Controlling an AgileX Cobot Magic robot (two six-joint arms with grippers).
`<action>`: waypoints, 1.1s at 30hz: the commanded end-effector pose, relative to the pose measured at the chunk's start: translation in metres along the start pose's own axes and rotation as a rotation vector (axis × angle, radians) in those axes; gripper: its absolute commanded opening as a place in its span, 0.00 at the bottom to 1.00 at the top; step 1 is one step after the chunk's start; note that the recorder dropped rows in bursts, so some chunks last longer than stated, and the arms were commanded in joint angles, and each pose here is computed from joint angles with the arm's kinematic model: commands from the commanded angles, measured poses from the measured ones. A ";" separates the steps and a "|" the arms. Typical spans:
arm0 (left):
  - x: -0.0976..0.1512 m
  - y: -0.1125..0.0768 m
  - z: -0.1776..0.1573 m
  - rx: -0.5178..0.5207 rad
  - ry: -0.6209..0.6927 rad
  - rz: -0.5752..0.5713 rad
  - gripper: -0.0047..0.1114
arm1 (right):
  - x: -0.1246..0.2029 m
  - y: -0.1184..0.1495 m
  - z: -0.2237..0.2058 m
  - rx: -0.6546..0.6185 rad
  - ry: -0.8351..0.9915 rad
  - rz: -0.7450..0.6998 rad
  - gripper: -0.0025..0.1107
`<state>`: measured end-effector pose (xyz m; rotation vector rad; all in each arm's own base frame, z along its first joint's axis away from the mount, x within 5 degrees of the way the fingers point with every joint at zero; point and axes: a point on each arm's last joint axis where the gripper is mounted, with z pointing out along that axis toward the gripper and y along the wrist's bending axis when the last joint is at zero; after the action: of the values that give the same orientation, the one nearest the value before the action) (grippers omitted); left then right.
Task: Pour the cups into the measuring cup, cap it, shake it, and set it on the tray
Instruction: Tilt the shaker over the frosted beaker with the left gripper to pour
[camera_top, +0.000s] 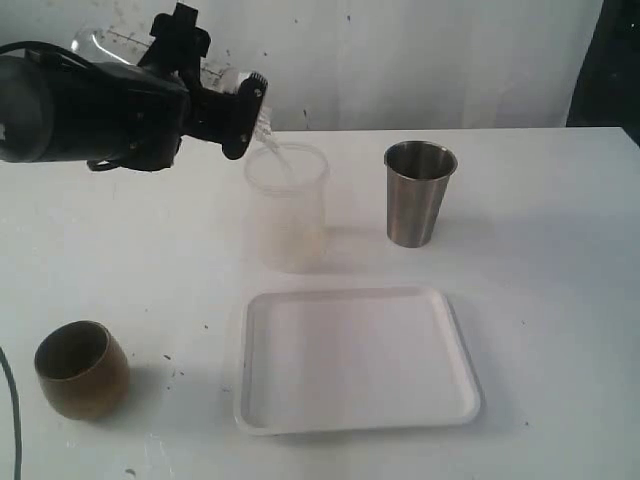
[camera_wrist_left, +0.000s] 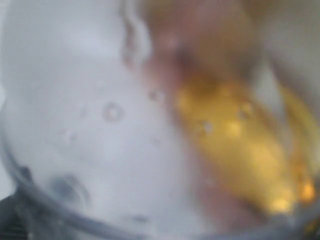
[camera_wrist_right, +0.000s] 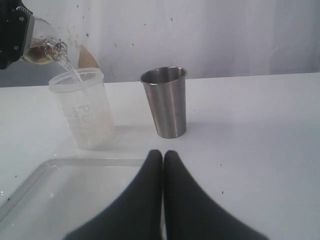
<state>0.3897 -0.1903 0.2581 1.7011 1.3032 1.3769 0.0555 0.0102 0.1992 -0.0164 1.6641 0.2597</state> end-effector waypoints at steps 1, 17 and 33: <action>0.006 0.014 -0.004 -0.078 0.045 0.035 0.04 | 0.002 0.000 0.000 0.001 -0.003 -0.009 0.02; 0.006 0.014 -0.004 -0.076 0.051 0.177 0.04 | 0.002 0.000 0.000 0.001 -0.003 -0.009 0.02; -0.001 0.016 -0.009 -0.084 0.029 0.269 0.04 | 0.002 0.000 0.000 0.001 -0.003 -0.009 0.02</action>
<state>0.3870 -0.1979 0.2611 1.8832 1.0821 1.5267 0.0555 0.0102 0.1992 -0.0164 1.6641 0.2597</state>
